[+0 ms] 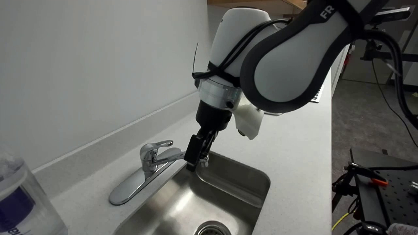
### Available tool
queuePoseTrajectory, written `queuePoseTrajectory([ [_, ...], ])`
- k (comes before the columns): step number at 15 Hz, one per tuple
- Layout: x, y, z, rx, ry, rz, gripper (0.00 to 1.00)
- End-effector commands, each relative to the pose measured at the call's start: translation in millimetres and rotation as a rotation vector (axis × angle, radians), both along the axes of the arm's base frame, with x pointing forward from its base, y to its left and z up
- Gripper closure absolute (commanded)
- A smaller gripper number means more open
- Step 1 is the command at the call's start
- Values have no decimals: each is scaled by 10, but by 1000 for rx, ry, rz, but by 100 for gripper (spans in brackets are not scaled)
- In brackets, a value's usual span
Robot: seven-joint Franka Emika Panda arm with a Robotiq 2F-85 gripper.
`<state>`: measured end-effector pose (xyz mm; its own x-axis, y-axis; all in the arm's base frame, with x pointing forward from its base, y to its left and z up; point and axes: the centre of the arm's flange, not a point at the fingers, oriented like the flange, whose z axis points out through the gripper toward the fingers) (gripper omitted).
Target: Move the tap nozzle to the right
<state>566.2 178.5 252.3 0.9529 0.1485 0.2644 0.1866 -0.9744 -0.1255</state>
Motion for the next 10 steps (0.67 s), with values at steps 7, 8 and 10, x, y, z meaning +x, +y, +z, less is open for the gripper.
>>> queuePoseTrajectory([
  [7, 11, -1049, 234, -106, -55, -122, 0],
  [8, 38, -1126, 256, -115, -60, -130, 0],
  [10, 100, -1281, 301, -133, -69, -146, 0],
])
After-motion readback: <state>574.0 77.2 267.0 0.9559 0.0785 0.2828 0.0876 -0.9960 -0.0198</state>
